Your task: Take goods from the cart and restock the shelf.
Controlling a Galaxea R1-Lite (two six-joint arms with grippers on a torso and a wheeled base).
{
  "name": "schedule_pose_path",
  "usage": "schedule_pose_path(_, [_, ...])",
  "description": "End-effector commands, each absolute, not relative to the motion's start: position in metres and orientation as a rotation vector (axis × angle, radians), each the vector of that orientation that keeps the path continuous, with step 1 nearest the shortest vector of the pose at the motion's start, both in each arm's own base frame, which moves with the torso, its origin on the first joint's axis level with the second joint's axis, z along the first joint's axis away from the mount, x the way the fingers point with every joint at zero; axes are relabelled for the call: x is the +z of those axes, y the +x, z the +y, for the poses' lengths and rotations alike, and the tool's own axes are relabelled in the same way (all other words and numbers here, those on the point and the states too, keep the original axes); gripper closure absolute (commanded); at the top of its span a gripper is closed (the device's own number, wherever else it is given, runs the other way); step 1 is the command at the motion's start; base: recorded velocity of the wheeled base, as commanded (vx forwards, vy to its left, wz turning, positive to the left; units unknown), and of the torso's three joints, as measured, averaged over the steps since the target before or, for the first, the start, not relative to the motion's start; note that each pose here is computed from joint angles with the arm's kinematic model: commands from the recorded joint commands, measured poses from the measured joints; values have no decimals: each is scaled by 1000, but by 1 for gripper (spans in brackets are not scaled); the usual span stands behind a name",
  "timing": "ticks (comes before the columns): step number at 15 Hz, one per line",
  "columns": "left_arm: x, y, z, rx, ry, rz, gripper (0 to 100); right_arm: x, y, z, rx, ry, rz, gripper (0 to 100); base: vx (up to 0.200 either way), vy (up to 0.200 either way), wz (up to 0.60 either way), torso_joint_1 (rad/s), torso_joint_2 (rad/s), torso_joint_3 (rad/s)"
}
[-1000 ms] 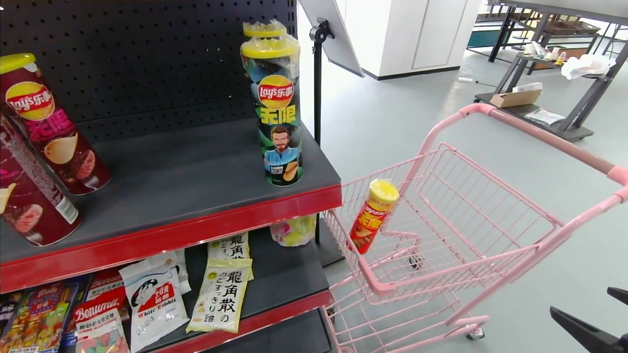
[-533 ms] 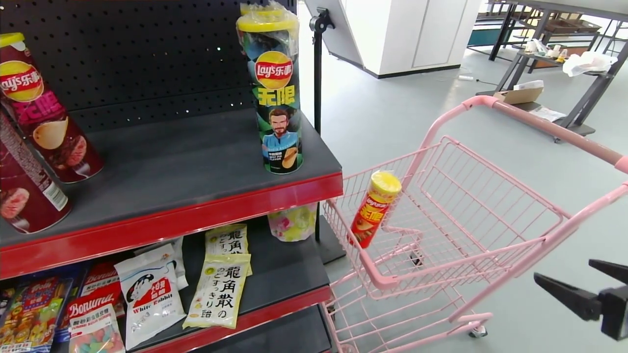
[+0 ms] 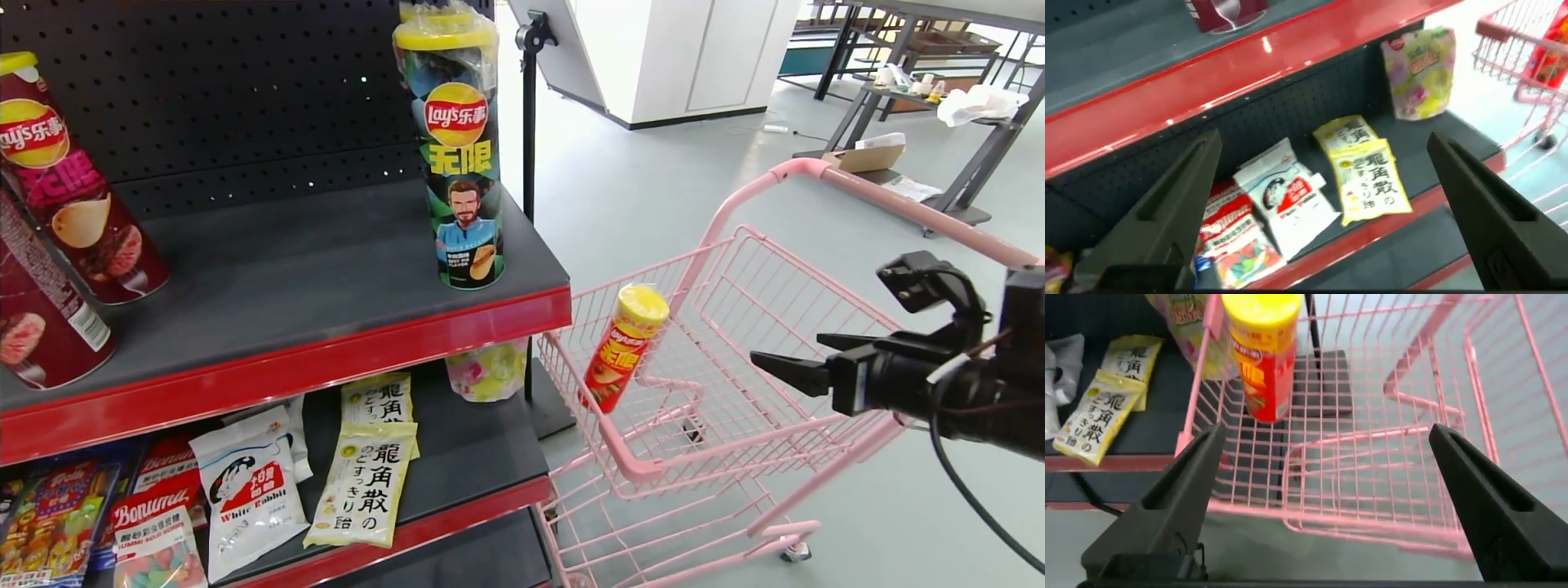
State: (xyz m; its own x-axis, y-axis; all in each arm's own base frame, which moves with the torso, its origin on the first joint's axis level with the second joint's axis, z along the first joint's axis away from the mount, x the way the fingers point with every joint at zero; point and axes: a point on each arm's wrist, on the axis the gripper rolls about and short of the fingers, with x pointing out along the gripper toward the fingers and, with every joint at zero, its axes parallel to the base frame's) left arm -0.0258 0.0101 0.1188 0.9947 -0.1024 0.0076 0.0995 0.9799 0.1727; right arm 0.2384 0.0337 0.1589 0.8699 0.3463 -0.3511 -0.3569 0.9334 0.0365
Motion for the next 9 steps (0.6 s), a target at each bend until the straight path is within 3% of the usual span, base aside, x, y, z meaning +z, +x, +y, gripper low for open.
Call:
schedule_pose_path(1, [118,-27,9,-149,141,-24,0,128,286,55,441,0,409,0,0,0,0,0,0,0])
schedule_pose_path(4, [112,-25,8,-189,141,-4,0,121,294,89,526,96,452,0,0,0,0,0,0,0])
schedule_pose_path(9, [107,-24,7,-204,145,15,0,82,326,106,622,99,443,0,0,0,0,0,0,0])
